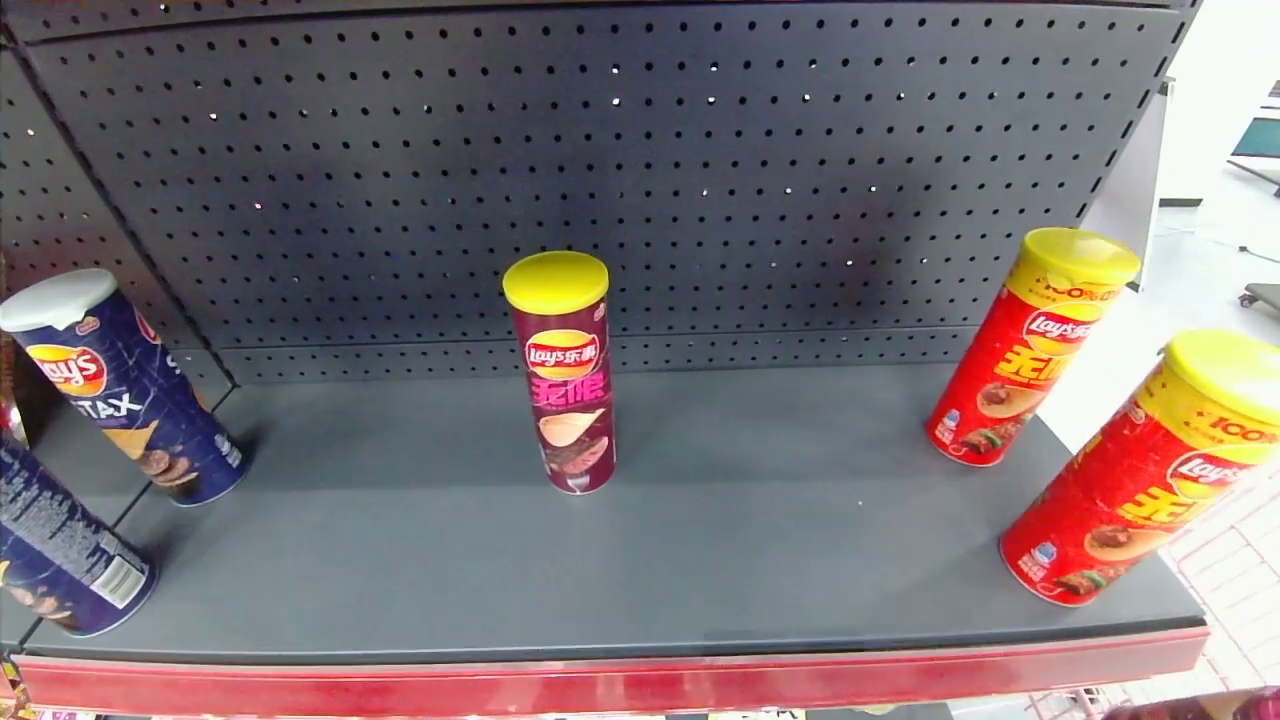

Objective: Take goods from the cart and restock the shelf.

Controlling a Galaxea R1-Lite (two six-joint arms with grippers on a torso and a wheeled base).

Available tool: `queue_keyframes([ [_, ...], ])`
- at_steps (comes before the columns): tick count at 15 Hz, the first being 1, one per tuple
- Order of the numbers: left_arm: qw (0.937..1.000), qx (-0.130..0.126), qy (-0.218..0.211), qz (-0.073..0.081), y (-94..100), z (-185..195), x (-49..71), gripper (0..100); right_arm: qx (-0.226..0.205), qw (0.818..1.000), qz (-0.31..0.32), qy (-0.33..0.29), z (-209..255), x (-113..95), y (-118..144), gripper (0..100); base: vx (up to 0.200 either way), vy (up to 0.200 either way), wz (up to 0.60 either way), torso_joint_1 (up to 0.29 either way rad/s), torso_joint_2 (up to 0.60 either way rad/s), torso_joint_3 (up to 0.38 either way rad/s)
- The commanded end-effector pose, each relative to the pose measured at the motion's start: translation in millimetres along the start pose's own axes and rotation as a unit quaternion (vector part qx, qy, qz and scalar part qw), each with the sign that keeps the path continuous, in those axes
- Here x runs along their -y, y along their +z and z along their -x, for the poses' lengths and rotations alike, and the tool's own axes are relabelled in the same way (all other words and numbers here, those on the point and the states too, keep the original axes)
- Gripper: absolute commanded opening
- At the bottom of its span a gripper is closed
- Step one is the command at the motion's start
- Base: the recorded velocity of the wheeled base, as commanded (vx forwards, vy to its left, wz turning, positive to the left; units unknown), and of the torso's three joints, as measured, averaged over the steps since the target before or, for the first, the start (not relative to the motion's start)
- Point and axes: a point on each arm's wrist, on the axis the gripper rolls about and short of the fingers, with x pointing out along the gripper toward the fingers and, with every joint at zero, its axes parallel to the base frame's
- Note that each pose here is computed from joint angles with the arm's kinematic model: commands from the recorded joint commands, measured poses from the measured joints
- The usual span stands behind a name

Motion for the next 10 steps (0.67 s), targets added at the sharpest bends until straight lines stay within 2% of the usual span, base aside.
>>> queue_keyframes([
  [1, 1.0000, -0.008, -0.001, -0.001, 0.8, -1.2, -0.1, 100, 0.015, 0.999, 0.003, 0.035, 3.2, -2.4, 1.3, 0, 0.000, 0.000, 0.00, 0.000, 0.00, 0.000],
  [4, 0.9999, -0.004, -0.008, -0.007, 0.5, -0.8, 0.2, 100, 0.008, 0.997, 0.000, 0.077, -1.4, -2.4, 5.5, 0, 0.000, 0.000, 0.00, 0.000, 0.00, 0.000],
  [5, 0.9994, 0.020, -0.028, -0.002, 18.5, 2.1, 0.9, 100, 0.001, 0.997, -0.004, 0.083, -4.5, -1.4, 7.2, 0, 0.000, 0.000, 0.00, 0.000, 0.00, 0.000],
  [6, 0.9979, 0.027, -0.058, 0.009, 73.2, -2.0, 0.5, 100, -0.006, 0.996, -0.006, 0.084, -6.8, -0.5, 8.3, 0, 0.000, 0.000, 0.00, 0.000, 0.00, 0.000],
  [7, 0.9955, 0.022, -0.087, 0.030, 113.0, -13.7, 0.5, 100, -0.012, 0.996, -0.008, 0.086, -9.5, 0.4, 9.6, 0, 0.000, 0.000, 0.00, 0.000, 0.00, 0.000],
  [8, 0.9900, 0.006, -0.136, 0.035, 133.8, -28.1, 2.1, 100, -0.013, 0.996, -0.009, 0.093, -10.3, 0.4, 10.1, 0, 0.000, 0.000, 0.00, 0.000, 0.00, 0.000],
  [9, 0.9767, -0.027, -0.211, 0.029, 143.1, -47.2, 6.5, 100, -0.012, 0.994, -0.010, 0.109, -12.1, 1.0, 15.5, 0, 0.000, 0.000, 0.00, 0.000, 0.00, 0.000],
  [10, 0.9677, -0.041, -0.248, 0.024, 146.8, -56.1, 9.3, 100, -0.011, 0.993, -0.009, 0.115, -12.7, 1.3, 18.5, 0, 0.000, 0.000, 0.00, 0.000, 0.00, 0.000],
])
